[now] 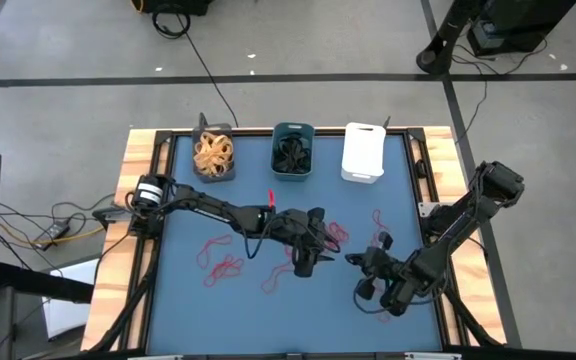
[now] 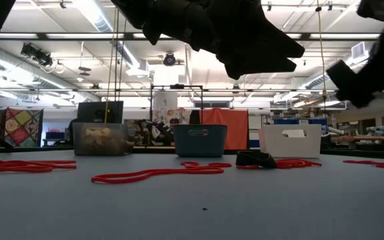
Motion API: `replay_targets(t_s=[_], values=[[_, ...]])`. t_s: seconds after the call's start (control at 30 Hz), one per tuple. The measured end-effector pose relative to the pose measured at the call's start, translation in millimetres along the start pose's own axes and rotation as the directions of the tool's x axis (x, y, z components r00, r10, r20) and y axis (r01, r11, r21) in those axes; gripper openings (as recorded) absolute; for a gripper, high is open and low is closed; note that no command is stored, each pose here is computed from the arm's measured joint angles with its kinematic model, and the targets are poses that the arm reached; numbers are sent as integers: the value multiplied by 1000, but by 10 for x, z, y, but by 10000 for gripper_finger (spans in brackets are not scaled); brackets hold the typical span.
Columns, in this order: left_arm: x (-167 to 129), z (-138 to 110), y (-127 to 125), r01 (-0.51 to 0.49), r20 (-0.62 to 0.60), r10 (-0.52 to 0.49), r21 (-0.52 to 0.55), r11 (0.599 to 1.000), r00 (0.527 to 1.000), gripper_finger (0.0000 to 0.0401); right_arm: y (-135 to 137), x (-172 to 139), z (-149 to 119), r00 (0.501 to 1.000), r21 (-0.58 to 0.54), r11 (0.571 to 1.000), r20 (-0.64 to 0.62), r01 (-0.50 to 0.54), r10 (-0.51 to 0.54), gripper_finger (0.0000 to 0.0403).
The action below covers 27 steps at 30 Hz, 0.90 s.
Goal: Sort rubber bands into baskets
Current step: Put the black rubber band into the blue bin
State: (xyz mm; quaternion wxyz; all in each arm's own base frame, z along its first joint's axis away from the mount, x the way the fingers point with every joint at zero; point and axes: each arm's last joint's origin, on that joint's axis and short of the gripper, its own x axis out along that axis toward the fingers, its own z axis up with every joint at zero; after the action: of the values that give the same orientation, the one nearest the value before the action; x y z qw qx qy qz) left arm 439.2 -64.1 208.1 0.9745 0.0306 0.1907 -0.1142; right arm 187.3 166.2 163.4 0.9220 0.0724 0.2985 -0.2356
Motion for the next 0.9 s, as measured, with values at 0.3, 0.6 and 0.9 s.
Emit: replay_targets(t_s=[0.3, 0.6, 0.9], values=[[-1, 33, 2, -2, 32, 2, 14, 1000, 999, 236, 41, 202, 243, 997, -76, 997, 80, -3, 9, 8], [-4, -17, -10, 16, -24, -14, 48, 999, 1000, 174, 20, 242, 394, 993, -58, 998, 116, -15, 21, 8], [-5, 12, -2, 12, 5, -13, 49, 999, 1000, 11, -8, 187, 448, 994, -43, 997, 88, -64, 67, 9]])
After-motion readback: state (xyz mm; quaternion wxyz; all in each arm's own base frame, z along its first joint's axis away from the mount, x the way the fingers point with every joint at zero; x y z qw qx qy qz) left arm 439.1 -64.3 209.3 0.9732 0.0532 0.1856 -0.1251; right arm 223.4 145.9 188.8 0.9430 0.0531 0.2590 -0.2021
